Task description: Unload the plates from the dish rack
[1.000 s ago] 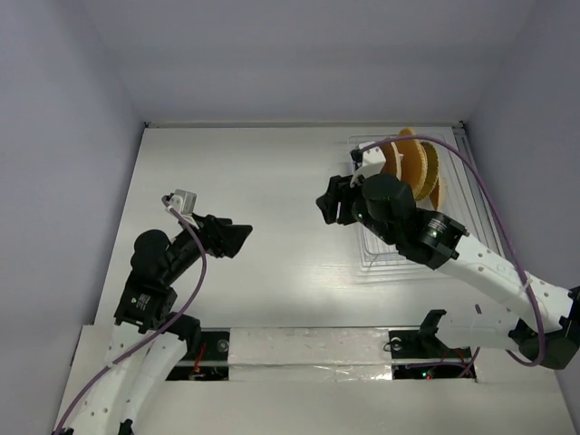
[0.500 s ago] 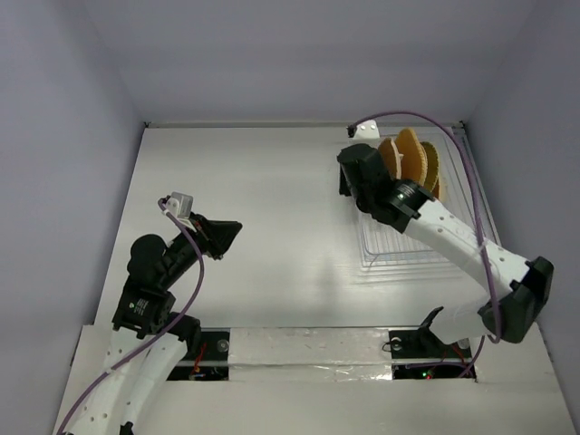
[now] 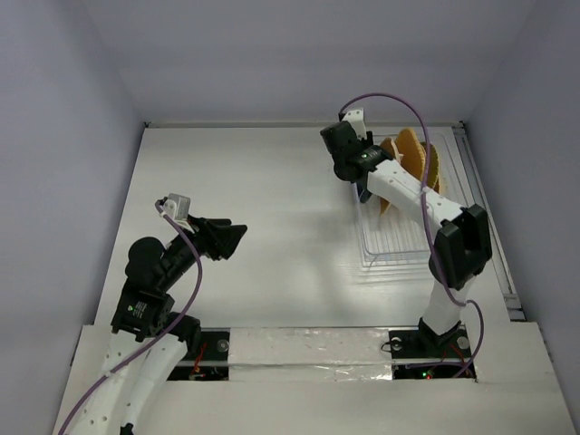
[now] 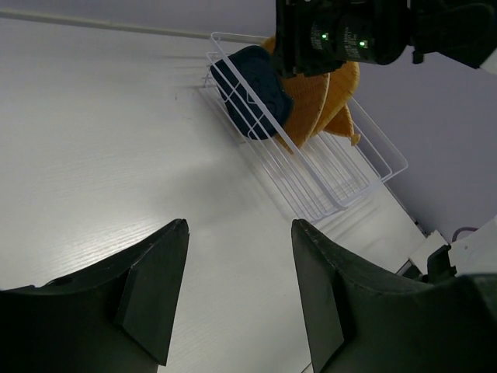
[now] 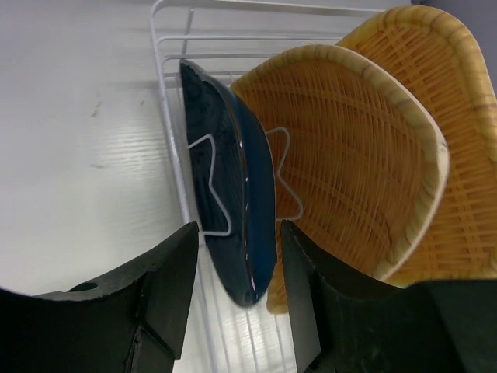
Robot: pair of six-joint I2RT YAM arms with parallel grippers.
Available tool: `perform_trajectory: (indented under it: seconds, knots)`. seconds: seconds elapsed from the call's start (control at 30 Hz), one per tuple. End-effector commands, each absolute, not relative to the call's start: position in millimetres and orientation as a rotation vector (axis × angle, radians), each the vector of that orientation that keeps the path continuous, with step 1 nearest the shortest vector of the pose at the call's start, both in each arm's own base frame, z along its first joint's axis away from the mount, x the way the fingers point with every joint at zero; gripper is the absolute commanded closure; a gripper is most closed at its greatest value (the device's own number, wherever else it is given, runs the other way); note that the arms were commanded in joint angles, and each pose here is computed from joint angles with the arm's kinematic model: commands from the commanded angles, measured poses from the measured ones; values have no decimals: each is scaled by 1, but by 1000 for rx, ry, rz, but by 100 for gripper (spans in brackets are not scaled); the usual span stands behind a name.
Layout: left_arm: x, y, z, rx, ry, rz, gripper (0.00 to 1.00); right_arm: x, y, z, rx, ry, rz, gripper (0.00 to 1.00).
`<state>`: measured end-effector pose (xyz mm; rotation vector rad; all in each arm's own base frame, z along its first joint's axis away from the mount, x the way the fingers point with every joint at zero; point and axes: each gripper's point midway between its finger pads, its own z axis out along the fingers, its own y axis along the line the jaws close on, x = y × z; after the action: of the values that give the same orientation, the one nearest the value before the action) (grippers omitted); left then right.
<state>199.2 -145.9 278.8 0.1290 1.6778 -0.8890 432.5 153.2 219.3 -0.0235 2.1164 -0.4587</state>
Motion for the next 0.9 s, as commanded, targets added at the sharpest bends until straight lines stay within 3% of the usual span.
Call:
perform_trajectory:
  seconds: [0.0, 0.33, 0.57, 0.8, 0.87]
  knots:
    - [201, -144, 288, 135, 1630, -880, 48, 450, 140, 229, 3, 2081, -563, 48]
    - [200, -144, 289, 138, 1625, -884, 48, 472, 118, 193, 0, 2114, -725, 50]
    - [199, -145, 290, 145, 1622, -890, 48, 482, 110, 182, -15, 2113, -781, 56]
    - [198, -145, 291, 145, 1619, -890, 48, 488, 106, 191, -37, 2082, -849, 71]
    - [198, -145, 291, 145, 1617, -890, 48, 487, 103, 198, -32, 2067, -865, 82]
